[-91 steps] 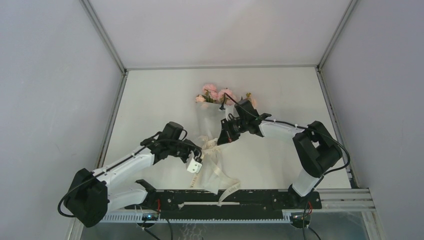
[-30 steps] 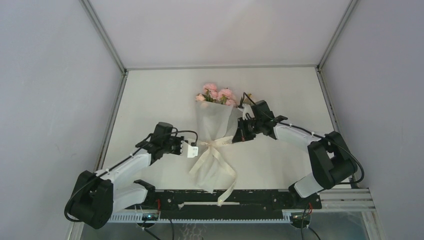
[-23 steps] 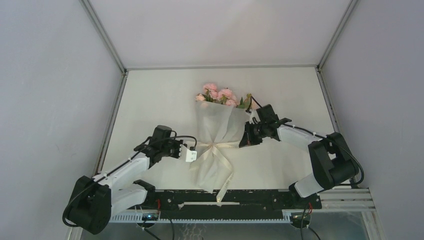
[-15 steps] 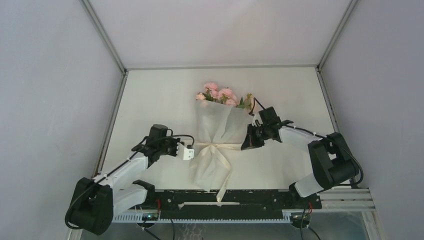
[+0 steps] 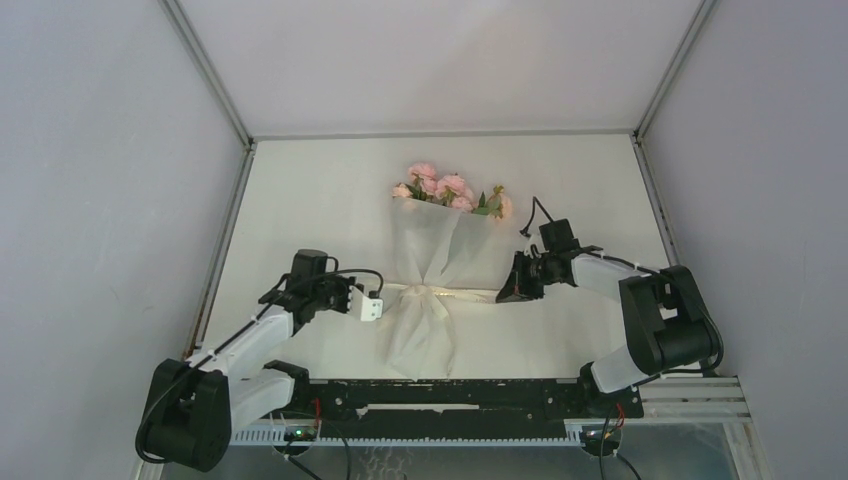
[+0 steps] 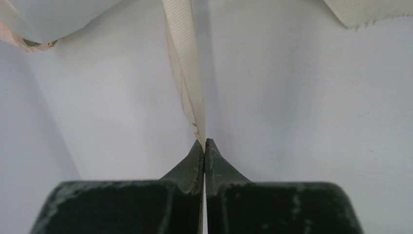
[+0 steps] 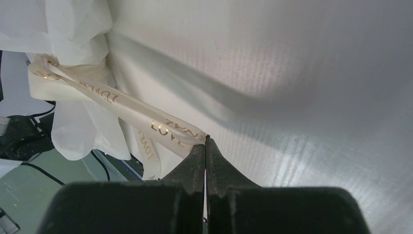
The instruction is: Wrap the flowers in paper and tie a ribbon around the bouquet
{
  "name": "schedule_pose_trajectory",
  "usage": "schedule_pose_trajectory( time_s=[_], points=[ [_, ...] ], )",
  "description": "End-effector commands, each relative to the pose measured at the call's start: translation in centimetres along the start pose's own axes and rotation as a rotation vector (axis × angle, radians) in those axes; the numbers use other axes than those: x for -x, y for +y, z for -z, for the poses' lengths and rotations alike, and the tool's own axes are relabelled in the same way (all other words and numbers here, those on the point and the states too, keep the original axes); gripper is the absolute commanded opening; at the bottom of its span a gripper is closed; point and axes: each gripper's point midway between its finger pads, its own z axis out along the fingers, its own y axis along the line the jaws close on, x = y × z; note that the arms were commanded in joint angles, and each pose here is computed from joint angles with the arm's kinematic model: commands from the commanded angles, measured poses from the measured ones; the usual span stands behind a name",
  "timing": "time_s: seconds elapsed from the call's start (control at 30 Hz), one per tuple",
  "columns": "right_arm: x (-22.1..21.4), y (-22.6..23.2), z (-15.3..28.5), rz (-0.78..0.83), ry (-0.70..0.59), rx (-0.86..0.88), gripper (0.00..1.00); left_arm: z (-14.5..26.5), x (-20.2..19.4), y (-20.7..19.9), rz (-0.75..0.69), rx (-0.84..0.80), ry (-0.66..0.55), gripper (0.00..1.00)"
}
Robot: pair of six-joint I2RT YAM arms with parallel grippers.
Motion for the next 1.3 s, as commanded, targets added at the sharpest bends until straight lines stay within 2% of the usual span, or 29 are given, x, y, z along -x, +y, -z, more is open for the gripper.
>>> schedule_pose_trajectory(
  time_s=[0.0, 0.57, 0.7, 1.07, 1.13, 1.27],
  points=[
    [0.1, -2.8, 0.8, -0.08, -0.028, -0.085, 0.0, 1.0, -2.7, -0.4, 0.02, 0.016, 0.102, 0.0],
    [0.3, -3.9, 1.8, -0.17, -0.074, -0.095, 0.0, 1.7, -3.5, -1.7, 0.059, 0.007, 0.119, 0.0],
    [0.3, -5.3, 2.6, -0.175, -0.106, -0.185, 0.0, 1.7, -3.8, -2.2, 0.062, -0.005, 0.123, 0.0],
    [-0.2, -6.0, 2.6, -0.184, -0.088, -0.213, 0.0, 1.7, -3.6, -2.5, 0.061, -0.018, 0.114, 0.0],
    [0.0, -5.8, 2.6, -0.17, -0.091, -0.205, 0.0, 1.9, -2.8, -2.6, 0.065, -0.032, 0.09, 0.0],
    [1.3, -3.2, 3.1, -0.042, -0.117, -0.2, 0.01, 2.9, 1.9, -3.3, 0.074, -0.098, -0.012, 0.0]
  ],
)
